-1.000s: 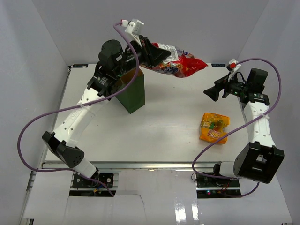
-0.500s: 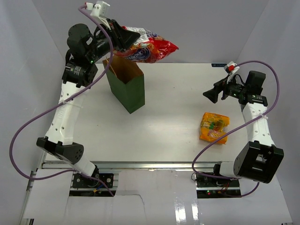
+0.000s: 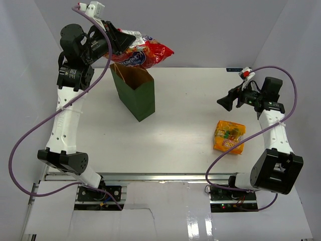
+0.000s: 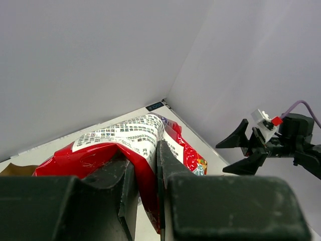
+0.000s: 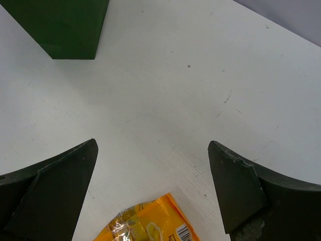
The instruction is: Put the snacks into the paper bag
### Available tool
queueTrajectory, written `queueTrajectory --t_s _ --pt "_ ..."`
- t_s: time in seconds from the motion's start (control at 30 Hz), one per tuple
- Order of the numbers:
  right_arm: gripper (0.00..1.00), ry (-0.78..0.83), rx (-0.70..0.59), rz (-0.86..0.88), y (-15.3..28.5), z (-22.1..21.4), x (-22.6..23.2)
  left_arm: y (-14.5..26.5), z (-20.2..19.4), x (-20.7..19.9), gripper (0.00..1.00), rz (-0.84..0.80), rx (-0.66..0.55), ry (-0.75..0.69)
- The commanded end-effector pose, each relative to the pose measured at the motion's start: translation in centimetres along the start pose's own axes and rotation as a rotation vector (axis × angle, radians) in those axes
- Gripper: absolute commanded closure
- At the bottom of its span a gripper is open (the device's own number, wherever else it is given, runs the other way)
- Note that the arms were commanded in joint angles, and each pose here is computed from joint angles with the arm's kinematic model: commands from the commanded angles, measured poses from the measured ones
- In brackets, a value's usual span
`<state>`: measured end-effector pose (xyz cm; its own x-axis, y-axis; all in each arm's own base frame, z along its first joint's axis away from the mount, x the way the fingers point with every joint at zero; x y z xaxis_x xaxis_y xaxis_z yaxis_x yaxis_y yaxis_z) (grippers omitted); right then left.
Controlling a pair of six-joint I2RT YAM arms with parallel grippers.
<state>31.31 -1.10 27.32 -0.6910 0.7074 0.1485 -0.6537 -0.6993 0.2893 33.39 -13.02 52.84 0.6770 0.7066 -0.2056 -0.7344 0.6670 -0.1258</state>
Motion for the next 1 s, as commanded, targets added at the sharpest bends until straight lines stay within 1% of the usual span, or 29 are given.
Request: queueTrajectory --t_s 0.0,0.17,0.23,0.57,0.7,0.97 --pt "0.04 0.023 -0.004 -0.003 -0.2 -0.5 -0.4 2.5 5.6 -3.1 1.00 -0.121 -0.209 -0.142" --pt "0.04 0.010 0.002 0.005 -0.4 -0.9 -0.5 3.8 7.9 -4.3 1.00 -0.159 -0.287 -0.190" --pt "0.04 0.011 0.004 0.004 -0.4 -1.0 -0.5 4.0 8.3 -4.4 1.00 -0.161 -0.300 -0.200" --pt "0.03 -0.005 0.014 0.008 -0.6 -1.6 -0.6 4.9 8.9 -3.8 1.00 -0.142 -0.306 -0.232" --pt "0.03 -0.004 0.016 0.007 -0.6 -1.7 -0.6 4.8 8.6 -3.1 1.00 -0.129 -0.285 -0.239" --pt "0.03 -0.009 0.021 0.004 -0.7 -1.9 -0.8 4.2 6.4 0.2 1.00 -0.083 -0.182 -0.235"
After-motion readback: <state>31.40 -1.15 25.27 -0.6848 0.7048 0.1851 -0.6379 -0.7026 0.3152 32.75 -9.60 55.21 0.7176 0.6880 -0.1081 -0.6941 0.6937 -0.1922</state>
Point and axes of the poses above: each gripper's point midway between its finger pads, its own y axis back along the fingers, its own x axis along the line the jaws close on, z = x × y, the point moved 9 cm from there along y, back along the fingers, and after that the axes turned 5 degrees about -y, right-handed, at the moved point
